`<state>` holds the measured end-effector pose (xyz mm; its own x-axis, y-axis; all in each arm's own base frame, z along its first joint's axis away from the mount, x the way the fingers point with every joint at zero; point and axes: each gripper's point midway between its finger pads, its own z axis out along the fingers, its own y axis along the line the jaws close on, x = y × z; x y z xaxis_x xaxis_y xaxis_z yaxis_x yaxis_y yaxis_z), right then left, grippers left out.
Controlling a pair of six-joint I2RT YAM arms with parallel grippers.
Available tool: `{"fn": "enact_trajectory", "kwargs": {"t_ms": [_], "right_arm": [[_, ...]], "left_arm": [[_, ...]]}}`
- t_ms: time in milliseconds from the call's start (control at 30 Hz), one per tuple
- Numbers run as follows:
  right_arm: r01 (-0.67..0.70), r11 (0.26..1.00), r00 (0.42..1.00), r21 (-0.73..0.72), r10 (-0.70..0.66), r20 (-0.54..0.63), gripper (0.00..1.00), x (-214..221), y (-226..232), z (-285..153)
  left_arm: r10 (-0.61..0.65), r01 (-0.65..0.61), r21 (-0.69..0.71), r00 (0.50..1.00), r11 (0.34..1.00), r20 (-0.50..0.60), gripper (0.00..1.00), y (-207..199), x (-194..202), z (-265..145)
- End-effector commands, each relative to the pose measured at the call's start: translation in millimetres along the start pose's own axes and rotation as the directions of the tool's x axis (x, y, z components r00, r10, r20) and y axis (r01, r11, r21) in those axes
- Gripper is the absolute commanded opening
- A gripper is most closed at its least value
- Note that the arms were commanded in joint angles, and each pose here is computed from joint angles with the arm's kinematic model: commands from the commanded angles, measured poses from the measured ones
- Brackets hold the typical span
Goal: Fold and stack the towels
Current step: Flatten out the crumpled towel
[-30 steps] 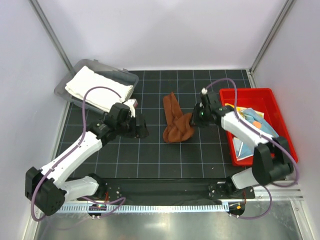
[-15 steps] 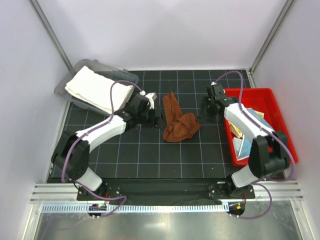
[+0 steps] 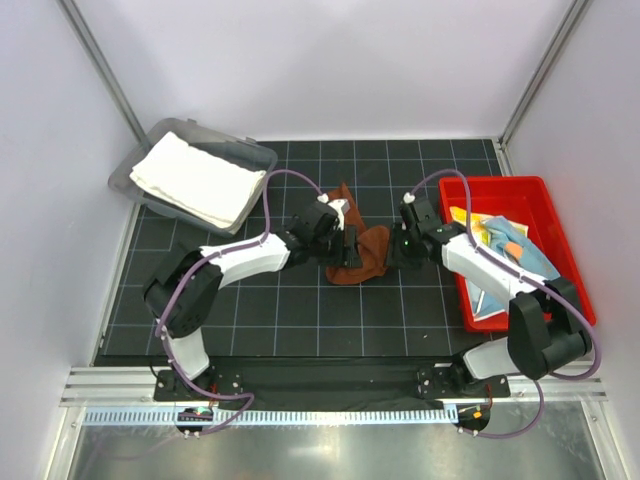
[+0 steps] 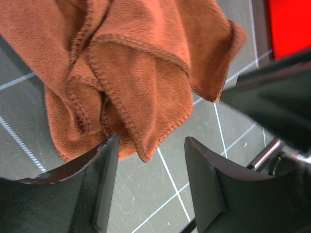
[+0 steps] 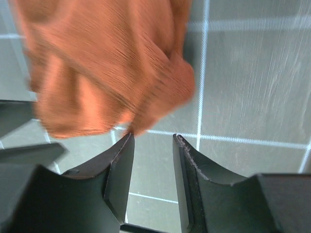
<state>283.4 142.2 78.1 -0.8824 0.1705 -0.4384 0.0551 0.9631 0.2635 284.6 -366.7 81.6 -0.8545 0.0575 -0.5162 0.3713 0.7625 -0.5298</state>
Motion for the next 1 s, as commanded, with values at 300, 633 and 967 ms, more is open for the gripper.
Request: {"fn": "enact_trajectory", "kwargs": {"t_ms": [300,633,967], "right_arm": [[-0.275,0.951,0.955,-0.141,0.287,0.076,0.49,0,21,12],[-0.324,0.932,0.928,-0.161,0.346,0.135,0.54,-16,27,-4],[-0.348,0.932,0.921,-0.104,0.36,0.148,0.32,-25,23,11]], "left_arm": [[-0.03,0.032,-0.026,0.997,0.999,0.077,0.37,-10,-15,4],[-0.053,0.053,0.004,0.996,0.999,0.067,0.0,-19,-14,-2],[-0.038,0.04,-0.014,0.996,0.999,0.075,0.0,-16,-14,-7]]}}
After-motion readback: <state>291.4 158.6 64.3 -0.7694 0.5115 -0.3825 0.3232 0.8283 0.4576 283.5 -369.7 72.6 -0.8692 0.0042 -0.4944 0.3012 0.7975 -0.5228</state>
